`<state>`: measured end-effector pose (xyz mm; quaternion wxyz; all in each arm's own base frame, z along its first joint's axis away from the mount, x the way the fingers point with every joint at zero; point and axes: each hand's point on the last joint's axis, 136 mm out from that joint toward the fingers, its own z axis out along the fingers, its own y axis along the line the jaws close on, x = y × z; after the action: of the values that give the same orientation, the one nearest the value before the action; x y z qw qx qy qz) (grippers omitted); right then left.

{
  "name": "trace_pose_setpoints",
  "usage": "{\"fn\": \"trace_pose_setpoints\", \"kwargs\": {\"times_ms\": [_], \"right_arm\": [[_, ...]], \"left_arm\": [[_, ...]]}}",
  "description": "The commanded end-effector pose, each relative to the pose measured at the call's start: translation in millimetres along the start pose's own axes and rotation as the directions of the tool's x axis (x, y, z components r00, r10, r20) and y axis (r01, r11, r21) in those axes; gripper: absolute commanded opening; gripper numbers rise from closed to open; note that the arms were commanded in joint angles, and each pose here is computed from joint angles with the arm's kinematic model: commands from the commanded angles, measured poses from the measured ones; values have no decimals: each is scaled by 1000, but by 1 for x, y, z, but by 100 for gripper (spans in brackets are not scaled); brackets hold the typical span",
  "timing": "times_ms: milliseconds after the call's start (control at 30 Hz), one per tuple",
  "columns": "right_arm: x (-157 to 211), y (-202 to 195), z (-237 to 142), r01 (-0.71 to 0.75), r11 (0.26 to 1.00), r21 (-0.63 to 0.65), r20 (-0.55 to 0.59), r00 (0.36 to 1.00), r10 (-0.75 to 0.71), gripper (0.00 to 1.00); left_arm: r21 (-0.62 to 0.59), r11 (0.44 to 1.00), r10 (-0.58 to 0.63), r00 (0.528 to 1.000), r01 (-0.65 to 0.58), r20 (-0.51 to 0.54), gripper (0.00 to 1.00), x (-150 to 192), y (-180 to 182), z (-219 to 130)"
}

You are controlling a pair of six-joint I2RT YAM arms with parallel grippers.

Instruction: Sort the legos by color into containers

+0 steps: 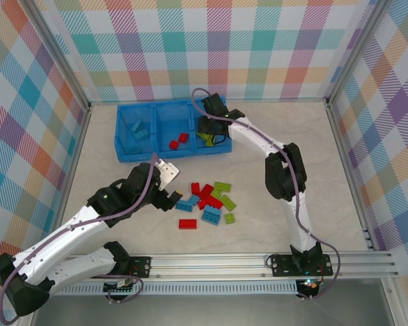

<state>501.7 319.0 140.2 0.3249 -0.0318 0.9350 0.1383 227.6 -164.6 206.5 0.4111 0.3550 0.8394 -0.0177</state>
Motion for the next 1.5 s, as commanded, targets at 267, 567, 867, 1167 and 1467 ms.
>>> {"fn": "trace_pose_setpoints", "kwargs": {"times_ms": [267, 567, 867, 1167, 1467], "right_arm": [[22, 12, -168, 151, 951, -269, 124, 985, -122, 64], [144, 1, -300, 238, 773, -588, 81, 968, -236, 96], [215, -36, -312, 133, 803, -581, -53, 978, -200, 100], [230, -40, -284, 69, 849, -524, -227, 949, -217, 100], [226, -41, -288, 74, 849, -524, -203, 957, -208, 100]], "left_arm": [[-63, 977, -204, 979, 203, 0, 100, -8, 17, 7], [-93, 730, -683, 718, 677, -133, 99, -19, 1, 42], [-190, 543, -832, 494, 818, -251, 90, 3, -32, 117], [-176, 595, -780, 510, 784, -363, 83, 20, -66, 176], [-273, 600, -789, 500, 752, -358, 54, 45, -62, 193]]}}
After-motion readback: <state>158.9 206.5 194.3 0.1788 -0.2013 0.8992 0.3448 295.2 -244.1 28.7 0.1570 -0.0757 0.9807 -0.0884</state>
